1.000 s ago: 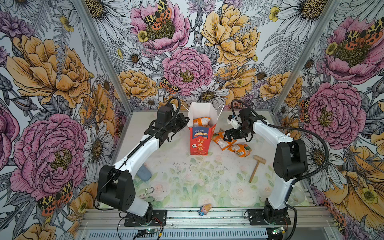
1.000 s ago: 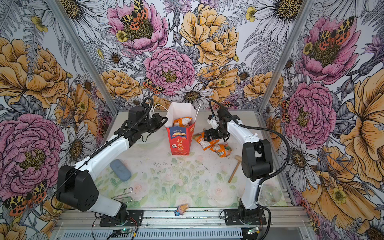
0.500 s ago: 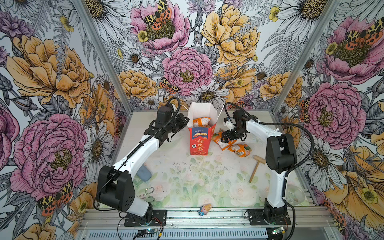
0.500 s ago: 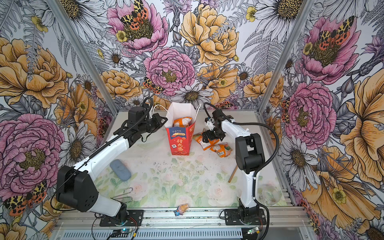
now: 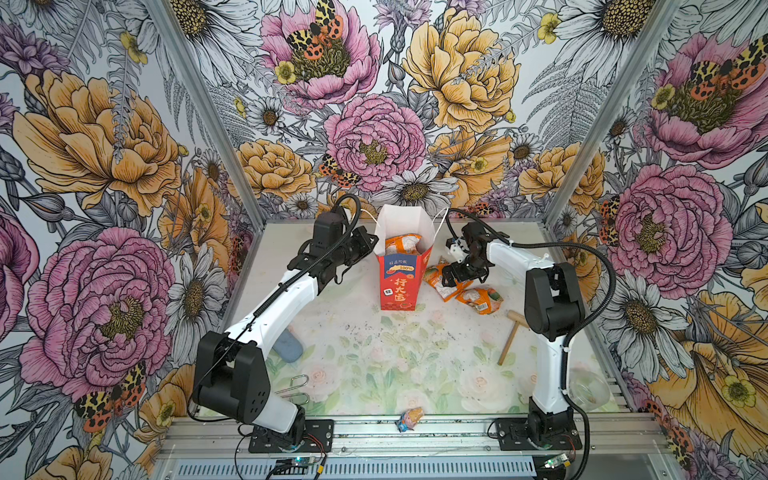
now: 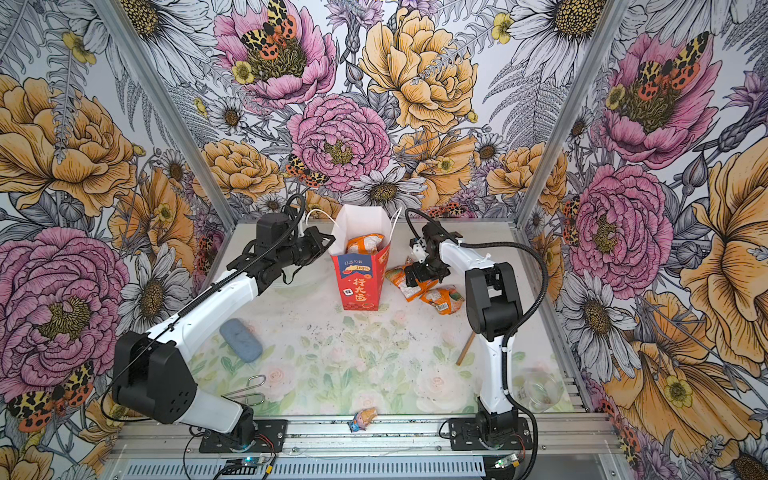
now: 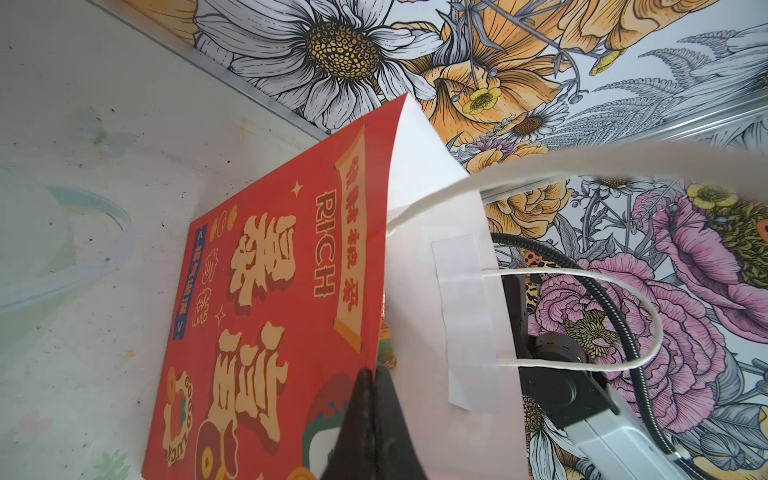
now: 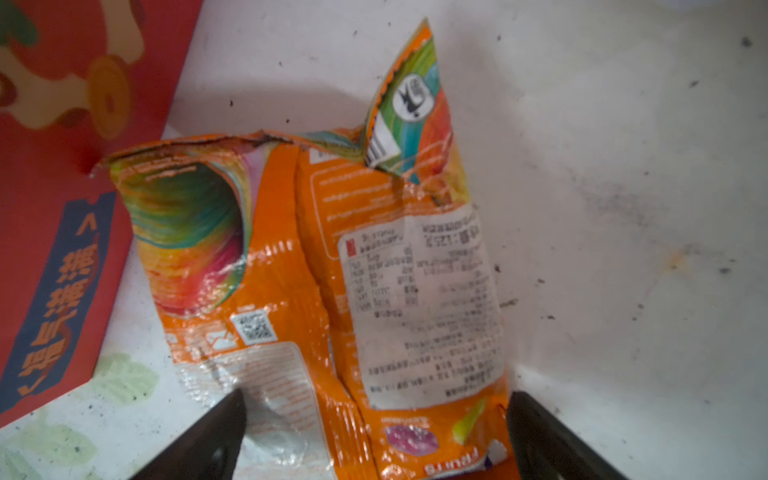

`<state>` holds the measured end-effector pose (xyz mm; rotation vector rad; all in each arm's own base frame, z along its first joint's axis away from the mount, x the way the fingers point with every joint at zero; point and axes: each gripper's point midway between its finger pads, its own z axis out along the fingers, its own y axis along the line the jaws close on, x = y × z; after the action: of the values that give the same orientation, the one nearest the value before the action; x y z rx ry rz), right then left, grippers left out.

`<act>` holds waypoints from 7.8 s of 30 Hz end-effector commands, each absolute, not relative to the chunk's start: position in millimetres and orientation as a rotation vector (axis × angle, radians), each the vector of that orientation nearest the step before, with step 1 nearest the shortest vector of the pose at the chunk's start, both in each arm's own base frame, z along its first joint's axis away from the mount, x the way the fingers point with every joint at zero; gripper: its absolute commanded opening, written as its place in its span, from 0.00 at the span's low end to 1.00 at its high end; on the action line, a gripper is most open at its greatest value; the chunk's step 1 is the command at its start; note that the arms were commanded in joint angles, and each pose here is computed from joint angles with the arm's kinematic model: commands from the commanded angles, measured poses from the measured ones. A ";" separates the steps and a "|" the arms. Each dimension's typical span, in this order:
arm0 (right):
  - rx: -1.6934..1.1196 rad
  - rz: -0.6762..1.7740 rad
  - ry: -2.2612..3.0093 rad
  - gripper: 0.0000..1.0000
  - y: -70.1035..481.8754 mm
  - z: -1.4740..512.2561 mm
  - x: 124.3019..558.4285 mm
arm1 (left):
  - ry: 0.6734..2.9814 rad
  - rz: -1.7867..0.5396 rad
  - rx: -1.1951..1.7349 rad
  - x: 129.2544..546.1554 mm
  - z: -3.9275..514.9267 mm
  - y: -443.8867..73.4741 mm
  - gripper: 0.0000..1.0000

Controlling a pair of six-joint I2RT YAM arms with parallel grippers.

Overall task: Place the snacks into the paper bag
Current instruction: 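Lower the right gripper onto the orange packet nearest the bag and grasp it, then lift the grasped orange packet with the right gripper toward the bag, then move the held orange packet over the red bag's opening with the right gripper, then lower the orange packet into the red bag and open the right gripper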

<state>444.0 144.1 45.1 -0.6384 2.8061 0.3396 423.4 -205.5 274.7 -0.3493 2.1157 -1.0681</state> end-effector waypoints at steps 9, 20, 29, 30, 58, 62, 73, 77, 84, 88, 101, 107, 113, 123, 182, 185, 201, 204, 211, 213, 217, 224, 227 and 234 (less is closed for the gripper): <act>-0.632 0.275 2.839 0.99 142.2 24.7 451.5 | 2.079 -1.051 -0.354 422.1 287.1 -196.8 0.00; -0.628 0.237 2.859 0.86 137.3 20.9 447.6 | 2.078 -1.048 -0.362 422.5 285.8 -194.5 0.00; -0.608 0.240 2.872 0.63 136.2 23.0 446.5 | 2.077 -1.047 -0.363 422.1 285.7 -193.6 0.00; -0.606 0.244 2.872 0.59 135.9 23.5 446.7 | 2.076 -1.047 -0.364 421.9 286.4 -193.4 0.00; -0.437 0.374 2.787 0.00 136.9 73.0 463.5 | 2.073 -1.047 -0.368 421.3 285.6 -191.0 0.00; -0.412 0.401 2.757 0.00 139.2 89.0 464.7 | 2.072 -1.049 -0.367 420.7 286.1 -191.3 0.00; -0.340 0.365 2.637 0.00 130.7 147.6 472.7 | 2.069 -1.051 -0.367 420.3 287.2 -190.7 0.00; -0.244 0.326 2.597 0.00 120.5 171.5 476.0 | 2.065 -1.054 -0.363 419.2 289.3 -191.1 0.00; -0.118 0.340 2.488 0.00 116.6 225.4 478.6 | 2.065 -1.056 -0.361 419.4 289.4 -191.0 0.00; -0.069 0.369 2.394 0.00 116.2 268.5 478.5 | 2.064 -1.061 -0.357 419.5 290.2 -191.9 0.00; 0.079 0.555 1.944 0.00 117.7 420.1 470.0 | 2.061 -1.071 -0.356 419.9 289.0 -192.5 0.00; 0.056 0.639 1.779 0.00 132.1 472.4 463.0 | 2.057 -1.073 -0.354 419.4 289.8 -192.4 0.00; 0.000 0.756 1.622 0.00 169.2 516.8 453.3 | 2.056 -1.072 -0.357 418.1 289.6 -191.8 0.00; -0.172 0.933 1.560 0.00 261.3 533.7 434.0 | 2.051 -1.074 -0.356 416.5 290.3 -191.4 0.00; 0.294 0.804 2.058 0.00 311.1 347.7 432.6 | 2.035 -1.087 -0.354 415.3 293.7 -190.9 0.00; 0.298 0.795 2.072 0.00 310.2 341.1 435.3 | 2.036 -1.087 -0.356 415.8 293.4 -191.0 0.00; 0.231 0.704 2.088 0.00 311.3 322.6 462.3 | 2.041 -1.083 -0.360 417.8 291.5 -190.3 0.00; 0.226 0.695 2.089 0.00 312.9 319.8 465.9 | 2.042 -1.081 -0.361 417.9 290.7 -190.0 0.00; 0.186 0.713 2.068 0.00 320.7 317.2 472.6 | 2.045 -1.082 -0.364 418.7 289.5 -190.4 0.00; 0.178 0.709 2.063 0.00 320.8 318.2 473.2 | 2.043 -1.081 -0.364 418.8 290.1 -190.4 0.00; 0.169 0.695 2.057 0.06 319.4 318.5 473.6 | 2.043 -1.079 -0.364 418.2 290.5 -190.2 0.00; 0.160 0.671 2.053 0.25 315.7 317.9 473.7 | 2.042 -1.076 -0.367 417.8 290.7 -189.3 0.00; 0.160 0.668 2.050 0.28 314.4 319.0 473.9 | 2.042 -1.076 -0.367 417.7 291.0 -189.6 0.00; 0.139 0.665 2.045 0.32 312.9 322.0 473.5 | 2.041 -1.074 -0.368 417.9 290.9 -189.3 0.00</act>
<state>466.9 314.2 300.4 0.1479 2.1196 0.6486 415.7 -193.8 273.8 -0.3621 2.0917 -1.0638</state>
